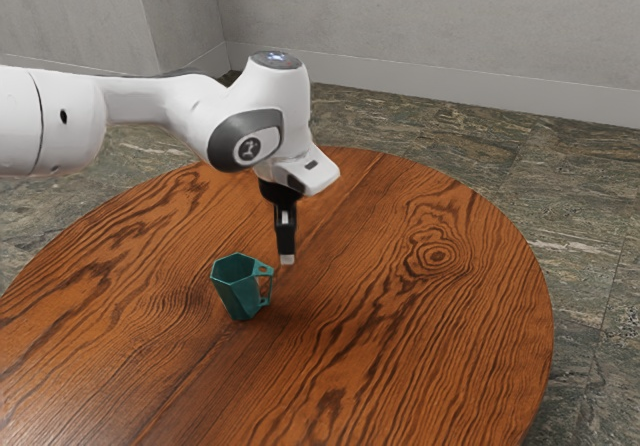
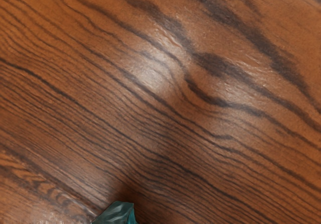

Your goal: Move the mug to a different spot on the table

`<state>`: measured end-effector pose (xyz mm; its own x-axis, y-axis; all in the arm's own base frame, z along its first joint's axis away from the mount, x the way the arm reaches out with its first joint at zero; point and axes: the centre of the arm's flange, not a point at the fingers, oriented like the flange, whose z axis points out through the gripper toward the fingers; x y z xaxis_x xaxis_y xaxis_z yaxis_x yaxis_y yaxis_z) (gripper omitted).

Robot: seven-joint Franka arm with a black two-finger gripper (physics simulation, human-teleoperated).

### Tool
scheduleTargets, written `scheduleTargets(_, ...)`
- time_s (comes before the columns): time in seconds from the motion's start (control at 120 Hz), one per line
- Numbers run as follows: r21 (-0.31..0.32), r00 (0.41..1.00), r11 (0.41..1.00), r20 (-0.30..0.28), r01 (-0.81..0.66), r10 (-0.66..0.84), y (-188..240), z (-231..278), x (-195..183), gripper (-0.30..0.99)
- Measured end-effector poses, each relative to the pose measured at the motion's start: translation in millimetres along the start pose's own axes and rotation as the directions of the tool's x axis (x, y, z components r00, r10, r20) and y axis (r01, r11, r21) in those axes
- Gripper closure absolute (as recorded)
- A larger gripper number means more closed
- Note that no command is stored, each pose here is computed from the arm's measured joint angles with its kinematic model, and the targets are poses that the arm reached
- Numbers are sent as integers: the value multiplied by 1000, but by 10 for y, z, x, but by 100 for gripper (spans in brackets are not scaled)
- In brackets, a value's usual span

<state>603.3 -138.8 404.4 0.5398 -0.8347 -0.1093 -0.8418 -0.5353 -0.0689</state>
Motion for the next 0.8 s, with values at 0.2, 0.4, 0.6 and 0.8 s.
scheduleTargets(0.2, 48, 987, 991, -112, 122, -116, -234, -840, -626, 0)
scheduleTargets(0.4, 38, 950, 958, -145, 285, -277, -579, -1655, -1403, 0)
scheduleTargets(0.6, -25, 865, 870, -93, 492, -492, -855, -1805, -2032, 0)
scheduleTargets(0.8, -64, 705, 706, -31, 706, -708, -1009, -1971, -2571, 0)
